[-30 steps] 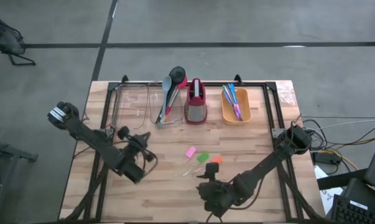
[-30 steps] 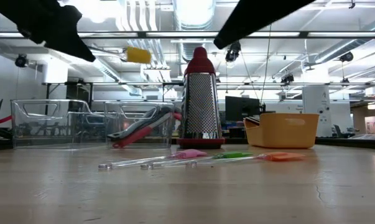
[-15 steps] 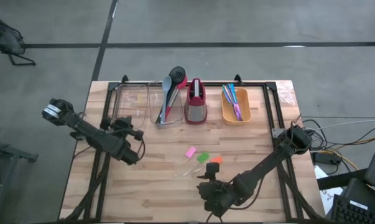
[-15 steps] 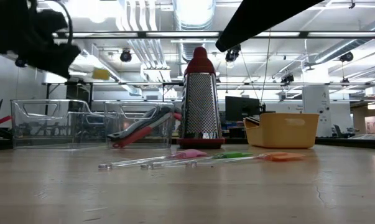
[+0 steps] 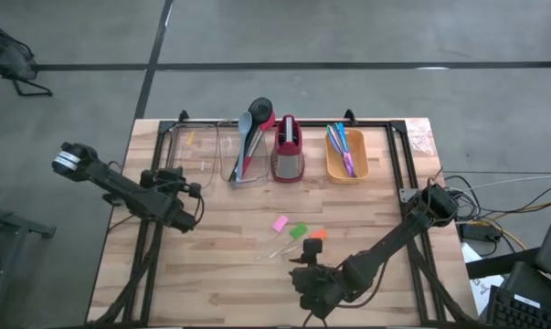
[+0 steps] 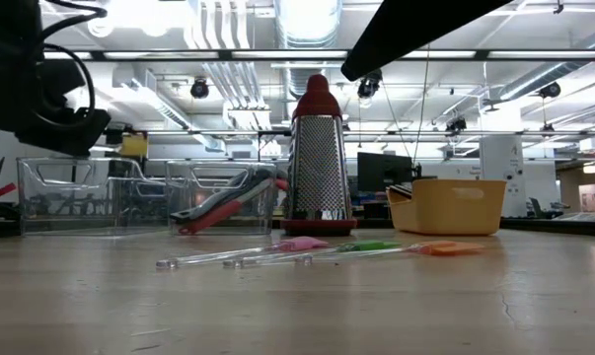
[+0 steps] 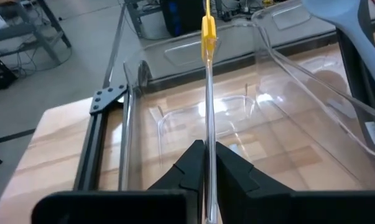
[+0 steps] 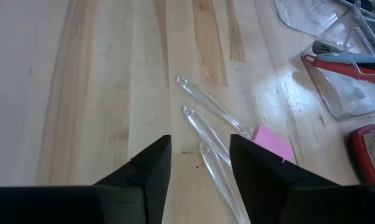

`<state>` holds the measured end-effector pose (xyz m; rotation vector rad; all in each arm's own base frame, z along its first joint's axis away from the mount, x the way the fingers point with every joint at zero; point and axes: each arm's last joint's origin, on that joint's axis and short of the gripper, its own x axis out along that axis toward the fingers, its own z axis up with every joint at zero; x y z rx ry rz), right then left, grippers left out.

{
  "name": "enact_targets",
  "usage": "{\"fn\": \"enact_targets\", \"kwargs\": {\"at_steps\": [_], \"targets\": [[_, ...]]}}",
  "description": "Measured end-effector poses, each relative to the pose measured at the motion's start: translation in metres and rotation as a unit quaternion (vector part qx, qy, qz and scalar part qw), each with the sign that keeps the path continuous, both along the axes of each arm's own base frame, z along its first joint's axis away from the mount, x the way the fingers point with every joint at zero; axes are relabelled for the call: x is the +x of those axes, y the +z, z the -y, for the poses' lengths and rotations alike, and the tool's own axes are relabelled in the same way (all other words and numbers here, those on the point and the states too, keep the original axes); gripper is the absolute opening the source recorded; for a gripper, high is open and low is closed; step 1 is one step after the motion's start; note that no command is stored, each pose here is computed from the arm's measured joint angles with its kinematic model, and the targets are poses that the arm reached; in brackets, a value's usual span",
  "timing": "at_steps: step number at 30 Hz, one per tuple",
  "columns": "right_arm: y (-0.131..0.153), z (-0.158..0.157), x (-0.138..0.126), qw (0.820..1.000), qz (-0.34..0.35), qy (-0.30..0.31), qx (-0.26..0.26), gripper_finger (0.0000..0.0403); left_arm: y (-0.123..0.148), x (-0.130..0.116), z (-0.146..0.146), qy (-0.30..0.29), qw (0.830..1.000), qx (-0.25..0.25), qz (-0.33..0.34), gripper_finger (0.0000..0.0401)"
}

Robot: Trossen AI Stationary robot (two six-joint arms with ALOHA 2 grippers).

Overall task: Pick & Place Kitchen Items
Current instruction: Put the yellow spatula into the left transparent bin, then put the orange spatula into the left transparent bin

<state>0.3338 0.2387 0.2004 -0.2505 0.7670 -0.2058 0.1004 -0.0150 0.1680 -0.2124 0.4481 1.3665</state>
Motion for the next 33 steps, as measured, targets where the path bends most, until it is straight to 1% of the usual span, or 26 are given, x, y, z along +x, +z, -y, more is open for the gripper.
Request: {"fn": "enact_targets", "kwargs": {"at_steps": [5,8,11,15,18,22,25,28,31,33], "targets": [[0.000,0.000,0.000,1.000,0.000,0.000,0.000,0.0148,-0.002,0.000,0.000,0.001,1.000,-0.003,0.008,0.0030],[0.000,0.000,0.000,1.000,0.000,0.000,0.000,0.0142,-0.002,0.001,0.000,-0.005,1.000,0.004,0.015,0.0041],[0.000,0.000,0.000,1.000,0.000,0.000,0.000,0.0136,-0.001,0.001,0.000,-0.012,1.000,0.014,0.021,0.0068],[-0.001,0.000,0.000,1.000,-0.001,0.000,-0.001,0.0129,0.000,0.004,0.001,-0.012,0.999,0.010,0.033,0.0117],[-0.001,0.000,0.000,1.000,-0.004,0.000,-0.003,0.0125,0.005,0.008,0.003,-0.019,0.999,0.010,0.037,0.0144],[-0.003,0.002,-0.003,1.000,-0.021,-0.001,-0.015,0.0131,0.015,0.020,0.008,-0.059,0.997,0.025,0.042,0.0159],[-0.005,0.005,-0.005,0.999,-0.033,-0.008,-0.021,0.0145,0.027,0.033,0.015,-0.089,0.994,0.033,0.049,0.0160],[-0.008,0.009,-0.009,0.998,-0.053,-0.017,-0.033,0.0162,0.039,0.049,0.024,-0.125,0.990,0.030,0.061,0.0161],[-0.012,0.015,-0.013,0.996,-0.074,-0.032,-0.043,0.0176,0.046,0.065,0.037,-0.175,0.981,0.018,0.084,0.0161],[-0.015,0.018,-0.015,0.994,-0.088,-0.036,-0.049,0.0183,0.050,0.075,0.049,-0.217,0.970,0.013,0.104,0.0161]]}}
